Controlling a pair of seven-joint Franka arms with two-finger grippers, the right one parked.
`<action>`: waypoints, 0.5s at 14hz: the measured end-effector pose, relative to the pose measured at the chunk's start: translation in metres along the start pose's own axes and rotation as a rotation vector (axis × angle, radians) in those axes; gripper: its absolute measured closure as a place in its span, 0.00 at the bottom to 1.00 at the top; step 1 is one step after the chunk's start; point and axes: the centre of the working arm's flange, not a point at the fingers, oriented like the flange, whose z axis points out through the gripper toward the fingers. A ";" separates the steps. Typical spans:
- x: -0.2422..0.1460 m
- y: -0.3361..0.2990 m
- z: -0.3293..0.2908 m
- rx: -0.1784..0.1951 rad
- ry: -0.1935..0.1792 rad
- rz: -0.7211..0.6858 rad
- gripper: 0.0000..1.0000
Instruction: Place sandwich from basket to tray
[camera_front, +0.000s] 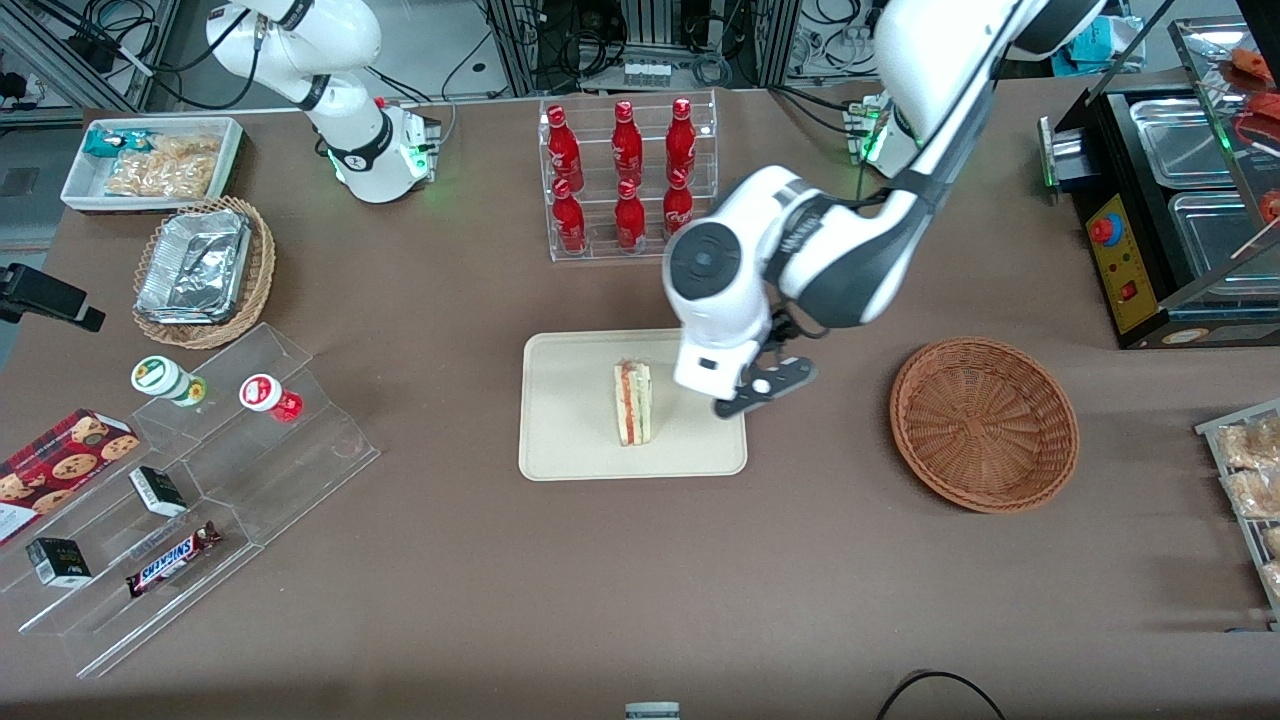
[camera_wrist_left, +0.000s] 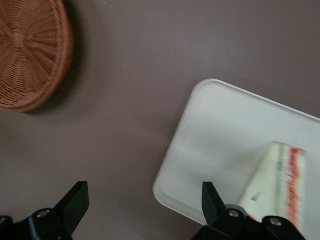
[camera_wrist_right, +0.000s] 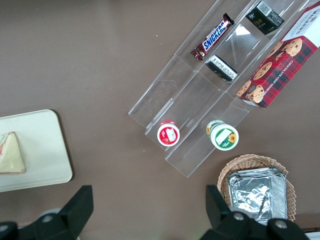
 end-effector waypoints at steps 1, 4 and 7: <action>0.010 -0.021 0.000 0.011 -0.003 0.011 0.00; 0.036 -0.092 -0.015 -0.010 -0.053 0.080 0.00; 0.052 -0.162 -0.033 -0.036 -0.114 0.145 0.00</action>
